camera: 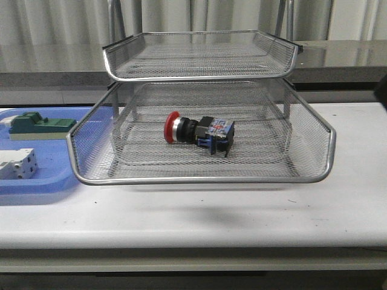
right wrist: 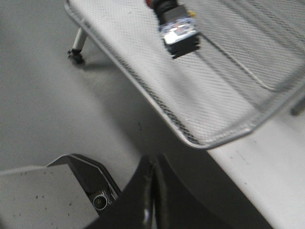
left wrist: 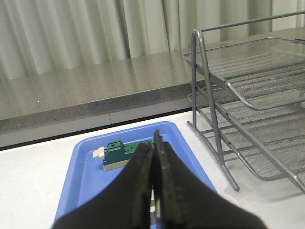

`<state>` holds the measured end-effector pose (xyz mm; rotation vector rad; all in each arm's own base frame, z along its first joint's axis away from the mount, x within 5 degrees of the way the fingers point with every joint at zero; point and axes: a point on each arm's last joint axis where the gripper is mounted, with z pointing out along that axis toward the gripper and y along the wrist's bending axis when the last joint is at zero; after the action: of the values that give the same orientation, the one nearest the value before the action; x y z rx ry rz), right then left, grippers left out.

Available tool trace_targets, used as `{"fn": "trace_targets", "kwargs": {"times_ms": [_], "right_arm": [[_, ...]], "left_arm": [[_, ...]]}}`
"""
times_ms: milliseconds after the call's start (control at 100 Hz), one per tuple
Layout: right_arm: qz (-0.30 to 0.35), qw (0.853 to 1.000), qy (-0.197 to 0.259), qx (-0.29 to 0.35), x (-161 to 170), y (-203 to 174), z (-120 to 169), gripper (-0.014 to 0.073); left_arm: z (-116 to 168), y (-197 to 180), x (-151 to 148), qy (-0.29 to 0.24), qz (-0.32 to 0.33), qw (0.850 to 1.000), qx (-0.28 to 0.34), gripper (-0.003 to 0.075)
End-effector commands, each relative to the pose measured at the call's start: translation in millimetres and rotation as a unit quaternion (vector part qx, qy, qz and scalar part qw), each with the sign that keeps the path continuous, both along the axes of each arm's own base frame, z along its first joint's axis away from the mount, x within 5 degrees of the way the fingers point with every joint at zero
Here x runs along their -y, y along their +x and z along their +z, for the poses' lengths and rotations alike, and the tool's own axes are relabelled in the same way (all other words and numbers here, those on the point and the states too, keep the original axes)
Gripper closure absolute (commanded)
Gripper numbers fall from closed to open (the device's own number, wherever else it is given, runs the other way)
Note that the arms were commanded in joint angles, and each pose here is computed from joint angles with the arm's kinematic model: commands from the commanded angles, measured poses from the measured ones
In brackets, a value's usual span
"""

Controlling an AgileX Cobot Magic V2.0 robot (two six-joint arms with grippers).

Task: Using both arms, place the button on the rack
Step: 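Push the middle wire tray back into the rack with the right gripper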

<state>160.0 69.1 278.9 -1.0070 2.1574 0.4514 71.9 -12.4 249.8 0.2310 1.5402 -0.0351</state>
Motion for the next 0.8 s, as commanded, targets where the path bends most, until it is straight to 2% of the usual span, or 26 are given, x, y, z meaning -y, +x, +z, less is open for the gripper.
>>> {"fn": "trace_targets", "kwargs": {"times_ms": [0, 180, 520, 790], "right_arm": [[0.043, 0.999, 0.008, 0.024, -15, 8, 5, 0.0664], [0.083, 0.997, -0.007, 0.006, -42, 18, -14, 0.0664], [0.101, 0.994, -0.047, -0.004, -83, 39, -54, 0.0664], [0.08, 0.995, -0.057, 0.017, -99, 65, -61, 0.0664]], "left_arm": [[16, 0, -1, -0.019, 0.004, 0.999, 0.049, 0.074], [16, 0, -1, -0.019, 0.004, 0.999, 0.049, 0.074], [16, 0, -1, -0.019, 0.004, 0.999, 0.049, 0.074], [16, 0, -1, -0.019, 0.004, 0.999, 0.049, 0.074]]}}
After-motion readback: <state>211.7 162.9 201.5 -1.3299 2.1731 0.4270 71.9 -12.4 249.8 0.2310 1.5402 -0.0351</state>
